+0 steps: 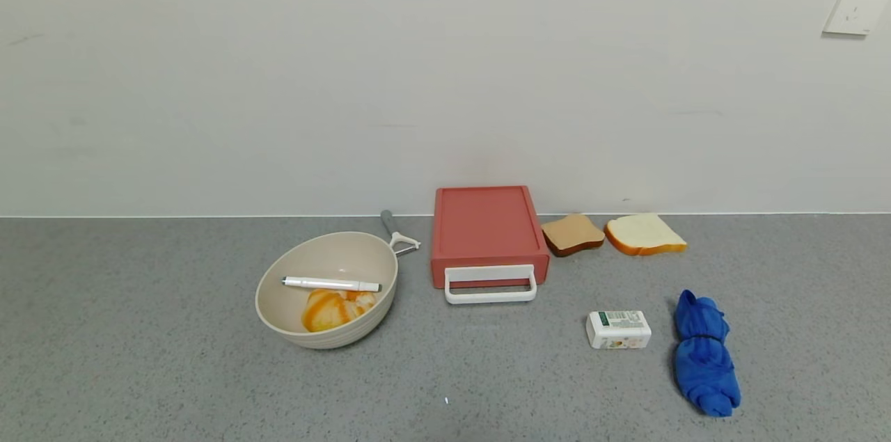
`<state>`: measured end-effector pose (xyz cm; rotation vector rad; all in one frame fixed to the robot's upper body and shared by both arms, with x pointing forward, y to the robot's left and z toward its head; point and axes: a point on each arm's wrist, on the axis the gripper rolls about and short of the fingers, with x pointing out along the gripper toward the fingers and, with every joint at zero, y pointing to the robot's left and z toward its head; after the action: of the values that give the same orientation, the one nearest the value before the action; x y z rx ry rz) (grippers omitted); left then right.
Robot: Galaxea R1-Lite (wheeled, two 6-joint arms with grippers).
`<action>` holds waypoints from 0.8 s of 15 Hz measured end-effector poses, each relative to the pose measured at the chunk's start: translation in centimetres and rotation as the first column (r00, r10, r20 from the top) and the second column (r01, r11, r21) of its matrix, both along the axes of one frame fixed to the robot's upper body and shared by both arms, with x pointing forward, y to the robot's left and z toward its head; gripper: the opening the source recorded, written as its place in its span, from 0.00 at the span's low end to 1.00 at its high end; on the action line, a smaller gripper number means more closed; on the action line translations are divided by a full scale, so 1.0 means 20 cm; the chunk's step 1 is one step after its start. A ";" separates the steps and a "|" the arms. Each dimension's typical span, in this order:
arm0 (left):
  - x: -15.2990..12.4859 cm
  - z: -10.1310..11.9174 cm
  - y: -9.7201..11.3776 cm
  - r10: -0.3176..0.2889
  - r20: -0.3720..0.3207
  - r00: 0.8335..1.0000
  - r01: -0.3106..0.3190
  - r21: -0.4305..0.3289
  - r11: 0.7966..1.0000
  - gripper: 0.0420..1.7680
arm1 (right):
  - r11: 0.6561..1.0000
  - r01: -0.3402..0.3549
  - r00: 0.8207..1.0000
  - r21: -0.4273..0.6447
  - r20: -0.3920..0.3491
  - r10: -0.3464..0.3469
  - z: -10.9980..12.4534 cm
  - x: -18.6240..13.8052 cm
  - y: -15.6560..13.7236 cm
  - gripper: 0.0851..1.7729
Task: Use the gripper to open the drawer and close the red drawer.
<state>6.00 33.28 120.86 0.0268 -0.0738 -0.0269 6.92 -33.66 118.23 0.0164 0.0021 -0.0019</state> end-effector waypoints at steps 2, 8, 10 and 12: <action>0.02 -0.06 0.00 0.016 -0.020 1.000 -0.016 -0.001 1.000 0.97 | 1.000 0.000 1.000 0.000 0.000 0.000 0.00 0.00 0.00 0.96; 0.05 -0.13 0.00 0.016 -0.080 0.997 -0.017 -0.013 1.000 0.97 | 1.000 0.000 1.000 0.000 0.000 0.000 0.00 0.00 0.00 0.96; 0.05 -0.13 0.00 0.016 -0.081 0.997 -0.017 -0.013 1.000 0.97 | 1.000 0.000 1.000 0.000 0.000 0.000 0.00 0.00 0.00 0.96; 0.05 -0.13 0.00 0.015 -0.080 0.997 -0.016 -0.015 1.000 0.97 | 1.000 0.000 1.000 0.000 0.000 0.000 0.00 0.00 0.00 0.96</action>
<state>6.91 33.32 118.18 0.0108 0.0065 -0.0117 6.92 -33.66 118.24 0.0168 0.0017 -0.0019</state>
